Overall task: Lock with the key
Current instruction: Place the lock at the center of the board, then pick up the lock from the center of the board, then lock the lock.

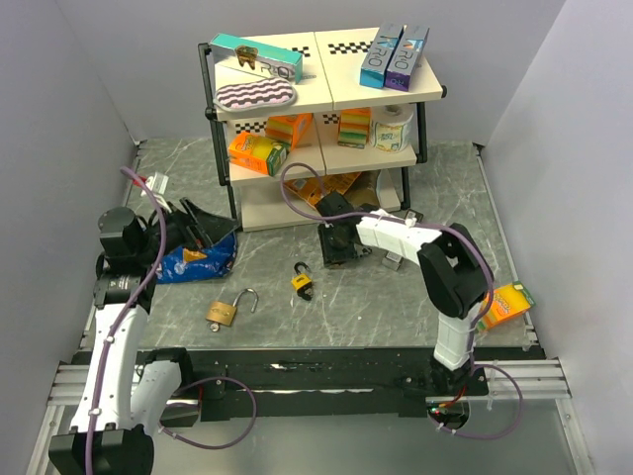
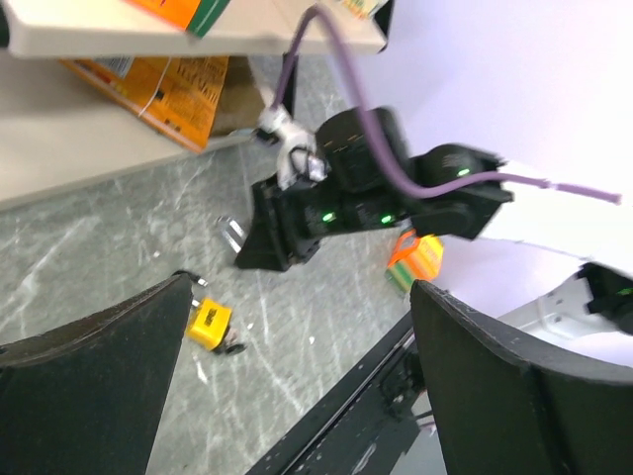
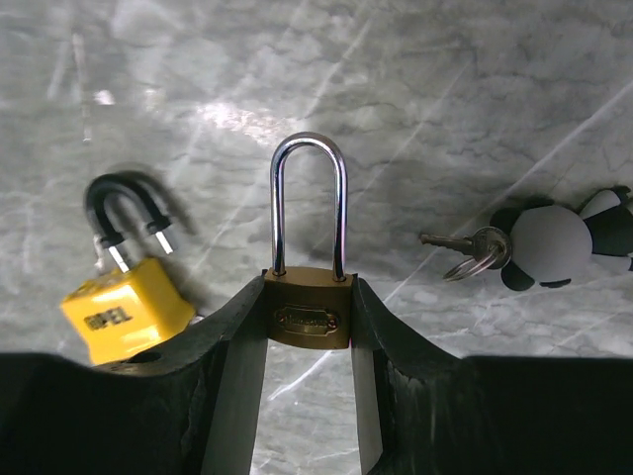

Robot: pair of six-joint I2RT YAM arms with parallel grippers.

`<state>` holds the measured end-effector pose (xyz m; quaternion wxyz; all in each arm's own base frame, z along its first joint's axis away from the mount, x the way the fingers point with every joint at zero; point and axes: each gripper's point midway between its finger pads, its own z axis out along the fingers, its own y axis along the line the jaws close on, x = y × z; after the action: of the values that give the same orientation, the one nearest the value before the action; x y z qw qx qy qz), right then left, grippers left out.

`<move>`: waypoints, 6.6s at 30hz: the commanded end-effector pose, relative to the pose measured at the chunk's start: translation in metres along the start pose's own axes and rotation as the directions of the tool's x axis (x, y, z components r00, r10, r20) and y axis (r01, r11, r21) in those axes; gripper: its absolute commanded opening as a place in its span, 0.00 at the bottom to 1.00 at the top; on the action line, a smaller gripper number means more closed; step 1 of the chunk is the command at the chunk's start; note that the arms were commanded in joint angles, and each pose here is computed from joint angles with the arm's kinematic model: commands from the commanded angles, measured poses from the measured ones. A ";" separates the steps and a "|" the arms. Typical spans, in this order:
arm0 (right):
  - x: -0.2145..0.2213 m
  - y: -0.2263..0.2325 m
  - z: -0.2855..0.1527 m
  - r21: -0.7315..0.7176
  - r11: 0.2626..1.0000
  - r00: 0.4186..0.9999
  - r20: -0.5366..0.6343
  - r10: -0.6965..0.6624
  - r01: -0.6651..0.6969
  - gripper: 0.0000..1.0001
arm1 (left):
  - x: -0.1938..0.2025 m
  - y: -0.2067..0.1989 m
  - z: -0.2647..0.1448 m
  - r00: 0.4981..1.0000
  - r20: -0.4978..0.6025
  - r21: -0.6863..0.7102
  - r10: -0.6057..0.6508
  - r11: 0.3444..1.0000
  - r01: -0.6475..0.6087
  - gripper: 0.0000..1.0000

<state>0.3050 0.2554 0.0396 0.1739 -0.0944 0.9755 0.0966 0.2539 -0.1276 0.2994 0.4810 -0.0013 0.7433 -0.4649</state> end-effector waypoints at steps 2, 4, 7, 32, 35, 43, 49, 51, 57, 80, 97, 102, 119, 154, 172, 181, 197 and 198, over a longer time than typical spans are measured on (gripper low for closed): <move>-0.017 0.000 0.002 0.029 0.998 0.998 0.002 0.062 -0.062 0.01 | -0.029 -0.026 -0.002 0.997 0.075 0.058 0.036 0.997 -0.040 0.96; -0.017 -0.003 0.006 0.042 0.996 0.997 -0.009 0.073 -0.073 0.01 | -0.027 -0.025 -0.003 0.997 0.069 0.056 0.040 0.997 -0.044 0.96; -0.015 -0.001 0.010 0.037 0.996 0.996 -0.025 0.085 -0.085 0.06 | -0.024 -0.022 -0.002 0.997 0.064 0.051 0.035 0.998 -0.039 0.96; -0.039 0.041 -0.063 -0.148 0.971 0.974 0.157 -0.162 0.185 0.75 | -0.034 -0.019 -0.001 0.996 0.075 0.027 0.046 0.998 -0.049 0.96; -0.028 0.067 -0.072 -0.175 0.944 0.951 0.185 -0.248 0.281 0.85 | -0.037 -0.019 -0.002 0.994 0.086 0.016 0.067 0.998 -0.068 0.96; 0.001 0.109 -0.063 -0.156 0.900 0.909 0.176 -0.379 0.406 0.94 | -0.045 -0.026 -0.005 0.992 0.097 0.006 0.078 0.997 -0.079 0.96; 0.004 0.104 -0.037 -0.108 0.899 0.903 0.135 -0.409 0.424 0.94 | -0.045 -0.026 -0.005 0.993 0.098 0.002 0.065 0.998 -0.065 0.96; 0.007 0.103 -0.030 -0.105 0.899 0.903 0.117 -0.413 0.424 0.94 | -0.043 -0.024 -0.005 0.994 0.092 -0.002 0.063 0.998 -0.063 0.96; 0.014 0.102 -0.009 -0.108 0.899 0.905 0.081 -0.418 0.424 0.92 | -0.037 -0.019 -0.005 0.995 0.087 -0.010 0.056 0.998 -0.056 0.96; 0.037 0.091 0.020 -0.122 0.916 0.922 -0.014 -0.387 0.383 0.68 | -0.029 -0.005 -0.004 0.997 0.075 -0.056 0.037 0.998 -0.033 0.96; 0.006 0.094 -0.090 -0.273 0.812 0.853 0.257 -0.455 0.516 0.00 | -0.033 -0.019 -0.003 0.998 0.041 0.034 0.057 0.998 -0.058 0.96; 0.008 0.099 -0.142 -0.443 0.692 0.821 0.347 -0.453 0.569 0.00 | -0.005 -0.028 -0.007 0.981 -0.112 0.171 0.160 0.975 -0.140 0.96; 0.087 0.129 -0.275 -0.821 0.057 0.728 0.469 -0.501 0.568 0.00 | 0.114 -0.039 -0.024 0.486 0.100 0.541 0.868 0.363 -0.759 0.93; 0.123 0.147 -0.275 -0.951 0.001 0.780 0.253 -0.572 0.309 0.00 | 0.174 -0.118 -0.008 0.305 0.338 0.680 0.890 -0.007 -0.733 0.34; 0.118 0.149 -0.270 -0.947 0.024 0.779 0.249 -0.576 0.321 0.17 | 0.172 -0.119 -0.012 0.317 0.317 0.686 0.894 0.015 -0.728 0.01; 0.048 0.127 -0.272 -0.706 0.234 0.715 0.525 -0.461 0.669 0.99 | 0.159 -0.127 -0.012 0.473 0.179 0.682 0.863 0.238 -0.692 0.01; 0.078 0.091 -0.284 -0.522 0.203 0.550 0.688 -0.473 0.828 0.99 | 0.116 -0.172 -0.009 0.734 0.042 0.708 0.678 0.498 -0.501 0.01; 0.075 0.093 -0.286 -0.508 0.194 0.535 0.708 -0.461 0.839 0.99 | 0.116 -0.173 -0.008 0.739 0.041 0.708 0.672 0.502 -0.496 0.01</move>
<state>0.1285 0.2708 0.3005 0.3361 -0.5394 0.6216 0.4580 0.1191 -0.2665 0.2857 0.4557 0.5029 0.5737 -0.4585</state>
